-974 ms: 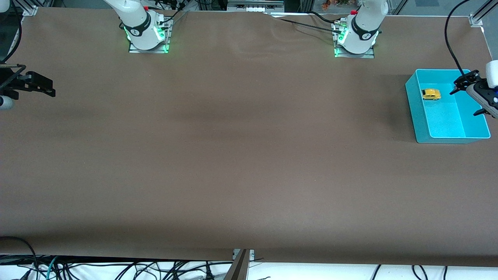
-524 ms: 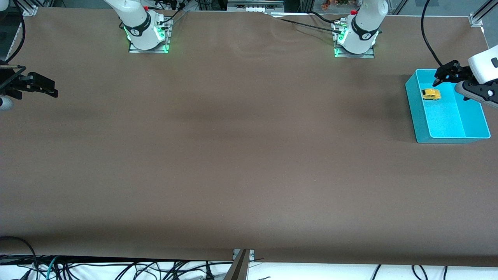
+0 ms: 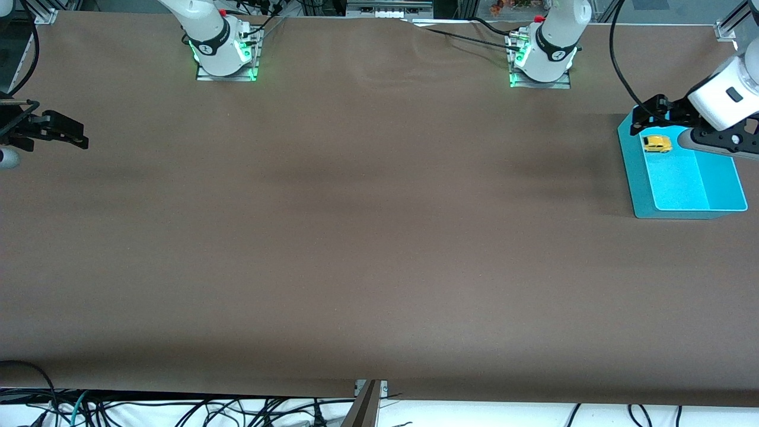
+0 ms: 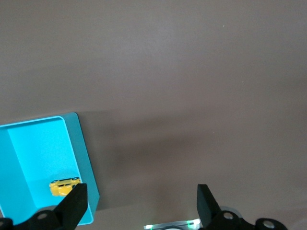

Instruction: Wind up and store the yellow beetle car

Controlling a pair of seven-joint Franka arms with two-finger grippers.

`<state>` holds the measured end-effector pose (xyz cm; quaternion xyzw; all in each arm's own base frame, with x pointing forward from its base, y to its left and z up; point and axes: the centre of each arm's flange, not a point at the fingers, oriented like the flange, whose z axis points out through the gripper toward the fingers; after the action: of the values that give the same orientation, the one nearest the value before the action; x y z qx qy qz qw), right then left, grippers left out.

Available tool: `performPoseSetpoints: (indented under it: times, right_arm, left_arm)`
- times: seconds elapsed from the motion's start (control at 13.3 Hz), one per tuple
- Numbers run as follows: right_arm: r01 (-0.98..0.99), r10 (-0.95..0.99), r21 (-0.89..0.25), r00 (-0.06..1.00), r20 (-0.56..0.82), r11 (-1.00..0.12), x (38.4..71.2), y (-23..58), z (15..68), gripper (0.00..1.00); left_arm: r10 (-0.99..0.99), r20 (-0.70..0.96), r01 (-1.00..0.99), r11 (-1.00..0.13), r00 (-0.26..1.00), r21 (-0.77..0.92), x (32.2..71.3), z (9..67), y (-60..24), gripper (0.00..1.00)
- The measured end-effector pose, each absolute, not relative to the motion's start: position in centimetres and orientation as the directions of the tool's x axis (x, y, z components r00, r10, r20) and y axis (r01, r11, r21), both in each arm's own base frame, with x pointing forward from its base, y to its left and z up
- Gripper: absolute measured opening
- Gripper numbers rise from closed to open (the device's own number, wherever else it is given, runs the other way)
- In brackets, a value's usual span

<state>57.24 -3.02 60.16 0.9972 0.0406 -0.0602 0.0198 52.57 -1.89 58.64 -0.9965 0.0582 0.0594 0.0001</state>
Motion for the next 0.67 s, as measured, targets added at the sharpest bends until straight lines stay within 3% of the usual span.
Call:
performPoseSetpoints:
  times: [0.22,0.67]
  right_arm:
    - [0.083,0.079,0.035,0.989,-0.122,-0.996,57.2,-3.0,60.2,1.00]
    - [0.083,0.079,0.035,0.989,-0.122,-0.996,57.2,-3.0,60.2,1.00]
  left_arm:
    - [0.001,-0.097,-0.001,-1.000,0.995,-0.015,52.5,59.7,-5.2,1.00]
    - [0.040,-0.098,0.039,-0.999,0.994,-0.014,53.3,59.5,-5.3,1.00]
